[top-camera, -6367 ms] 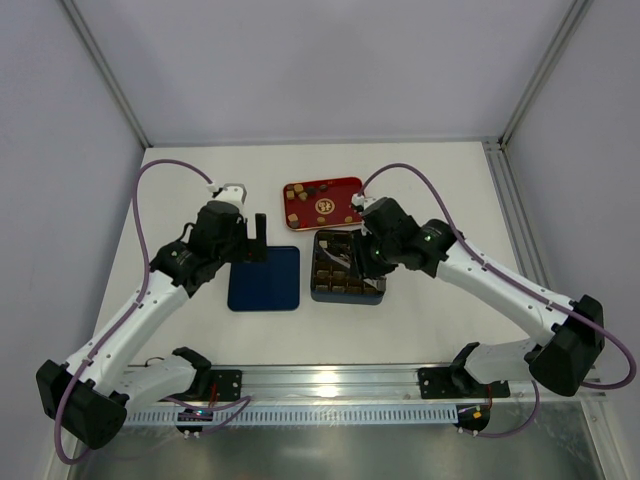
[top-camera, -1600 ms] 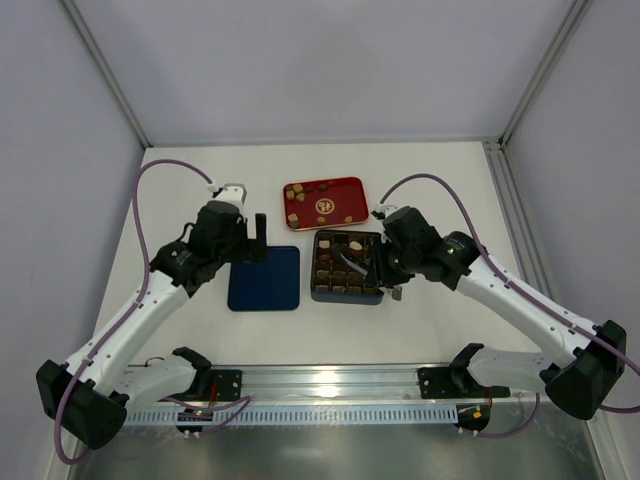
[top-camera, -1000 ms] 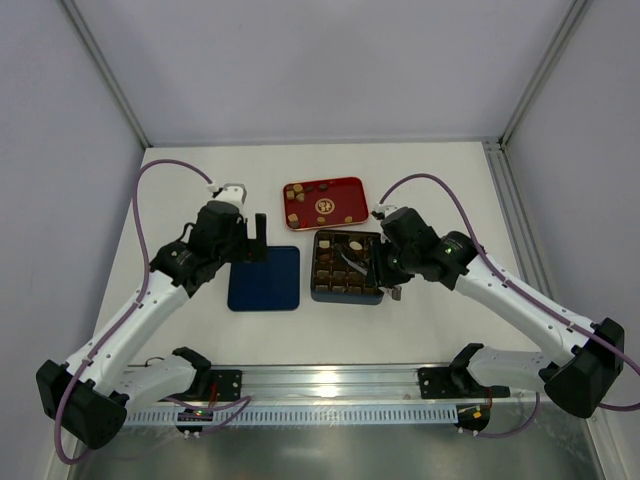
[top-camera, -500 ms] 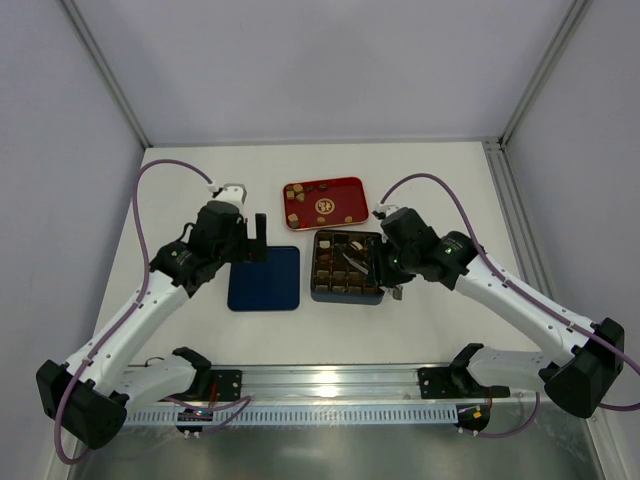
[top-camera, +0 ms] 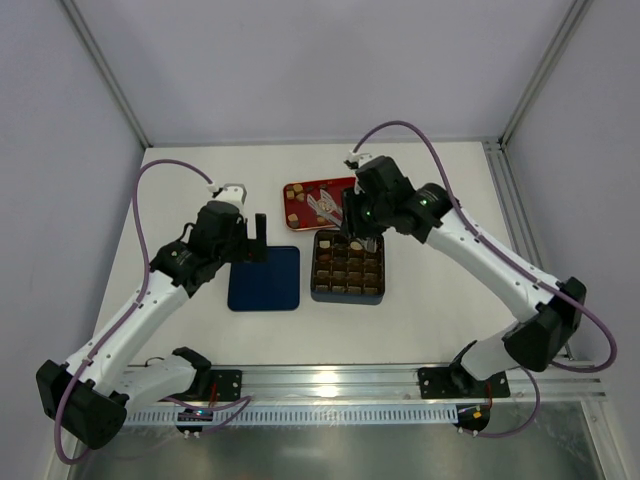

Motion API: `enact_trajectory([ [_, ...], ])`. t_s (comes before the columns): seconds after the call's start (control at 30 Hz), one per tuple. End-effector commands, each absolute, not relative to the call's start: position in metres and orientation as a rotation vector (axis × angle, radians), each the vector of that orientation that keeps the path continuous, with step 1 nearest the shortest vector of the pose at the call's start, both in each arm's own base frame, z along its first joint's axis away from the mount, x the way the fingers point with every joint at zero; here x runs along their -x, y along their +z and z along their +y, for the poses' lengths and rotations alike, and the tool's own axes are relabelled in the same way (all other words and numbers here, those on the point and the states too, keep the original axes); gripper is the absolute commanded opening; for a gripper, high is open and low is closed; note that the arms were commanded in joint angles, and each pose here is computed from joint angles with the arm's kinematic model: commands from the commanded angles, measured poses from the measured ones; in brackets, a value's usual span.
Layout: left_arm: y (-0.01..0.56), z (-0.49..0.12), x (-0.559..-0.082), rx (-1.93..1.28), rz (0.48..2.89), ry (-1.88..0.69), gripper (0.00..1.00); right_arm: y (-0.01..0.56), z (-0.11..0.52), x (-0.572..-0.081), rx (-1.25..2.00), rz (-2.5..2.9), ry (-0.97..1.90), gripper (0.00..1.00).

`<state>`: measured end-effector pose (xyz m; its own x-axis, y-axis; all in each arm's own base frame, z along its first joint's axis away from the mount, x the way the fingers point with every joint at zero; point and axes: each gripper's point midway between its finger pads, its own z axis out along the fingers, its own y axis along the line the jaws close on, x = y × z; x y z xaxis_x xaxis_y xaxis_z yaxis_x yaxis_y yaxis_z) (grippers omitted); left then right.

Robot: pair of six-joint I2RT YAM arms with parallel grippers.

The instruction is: Pack the chocolate

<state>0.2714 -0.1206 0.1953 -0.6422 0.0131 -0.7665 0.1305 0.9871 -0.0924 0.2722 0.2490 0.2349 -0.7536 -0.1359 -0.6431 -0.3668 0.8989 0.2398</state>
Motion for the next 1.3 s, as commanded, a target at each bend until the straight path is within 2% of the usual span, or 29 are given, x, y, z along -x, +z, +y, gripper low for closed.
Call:
enact_trajectory([
  [0.0, 0.206, -0.123, -0.273, -0.095, 2.233, -0.198, 1.0, 0.249, 0.275, -0.311, 0.422, 2.344, 0.473, 0.41],
  [0.2, 0.207, -0.122, -0.273, -0.093, 2.228, -0.194, 1.0, 0.22, 0.302, -0.345, 0.482, 2.42, 0.431, 0.4],
  [0.33, 0.208, -0.122, -0.273, -0.093, 2.225, -0.191, 1.0, 0.202, 0.317, -0.349, 0.522, 2.457, 0.474, 0.4],
  [1.27, 0.207, -0.122, -0.273, -0.095, 2.227, -0.193, 1.0, 0.155, 0.328, -0.345, 0.583, 2.554, 0.473, 0.39],
])
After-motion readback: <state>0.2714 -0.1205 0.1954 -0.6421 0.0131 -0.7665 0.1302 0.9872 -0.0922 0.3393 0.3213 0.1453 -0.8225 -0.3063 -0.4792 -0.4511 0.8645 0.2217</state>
